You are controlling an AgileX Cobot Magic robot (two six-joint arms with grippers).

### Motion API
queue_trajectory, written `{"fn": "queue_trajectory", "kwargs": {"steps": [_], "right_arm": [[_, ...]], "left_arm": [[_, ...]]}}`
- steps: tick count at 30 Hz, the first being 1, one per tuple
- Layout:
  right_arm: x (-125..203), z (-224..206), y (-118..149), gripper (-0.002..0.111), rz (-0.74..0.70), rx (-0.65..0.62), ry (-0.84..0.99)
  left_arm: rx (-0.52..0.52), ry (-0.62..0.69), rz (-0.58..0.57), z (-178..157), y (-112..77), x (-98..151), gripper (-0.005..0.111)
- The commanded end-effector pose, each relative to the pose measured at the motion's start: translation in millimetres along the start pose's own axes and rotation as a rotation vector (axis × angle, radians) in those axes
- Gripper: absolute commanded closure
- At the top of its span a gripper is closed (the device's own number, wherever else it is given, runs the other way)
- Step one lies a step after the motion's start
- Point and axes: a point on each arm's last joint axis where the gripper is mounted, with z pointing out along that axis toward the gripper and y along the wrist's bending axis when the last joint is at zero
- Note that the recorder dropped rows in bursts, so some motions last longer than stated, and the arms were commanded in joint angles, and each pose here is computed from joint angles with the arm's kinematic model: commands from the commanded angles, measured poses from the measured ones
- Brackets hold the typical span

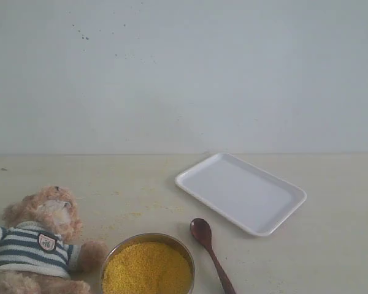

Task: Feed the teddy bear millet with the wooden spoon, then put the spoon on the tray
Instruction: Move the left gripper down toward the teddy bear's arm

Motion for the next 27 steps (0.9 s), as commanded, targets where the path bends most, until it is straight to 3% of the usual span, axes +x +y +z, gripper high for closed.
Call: {"fn": "queue_trajectory", "kwargs": {"steps": [1,6,7,13,17,19,23,25,26,27], "right_arm": [[-1.1,-0.5,0.9,0.107,-0.015,-0.017,-0.011],[-1.1,-0.5,0.9,0.107,-0.015,-0.017,-0.011],[-1.1,-0.5,0.9,0.107,-0.015,-0.017,-0.011],[-1.1,-0.5,0.9,0.107,-0.015,-0.017,-0.011],[-1.1,-0.5,0.9,0.107,-0.015,-0.017,-0.011],[-1.1,-0.5,0.9,0.107,-0.015,-0.017,-0.011],[-1.1,-0.5,0.9,0.107,-0.015,-0.017,-0.011],[-1.1,-0.5,0.9,0.107,-0.015,-0.017,-0.011],[-1.1,-0.5,0.9,0.107,-0.015,-0.017,-0.011],[-1.1,-0.5,0.9,0.107,-0.015,-0.017,-0.011]], "left_arm": [[0.04,-0.064,-0.156,-0.8,-2.9,-6.9,0.103],[0.118,-0.132,-0.549,-2.0,-6.8,-15.1,0.103],[0.124,-0.133,-0.571,-2.0,-7.1,-15.3,0.103],[0.121,-0.132,-0.558,-2.0,-6.9,-15.2,0.103],[0.096,-0.161,-0.481,-2.1,-4.7,-16.9,0.103],[0.066,-0.272,-0.56,-4.0,1.3,-25.6,0.103],[-0.026,-0.685,-0.91,-19.7,27.5,-49.6,0.103],[-0.037,-0.892,-0.991,-32.8,37.2,-61.2,0.103],[-0.007,-1.066,-0.985,-48.2,40.7,-77.1,0.103],[0.017,-1.129,-0.954,-56.0,39.9,-86.8,0.103]]}}
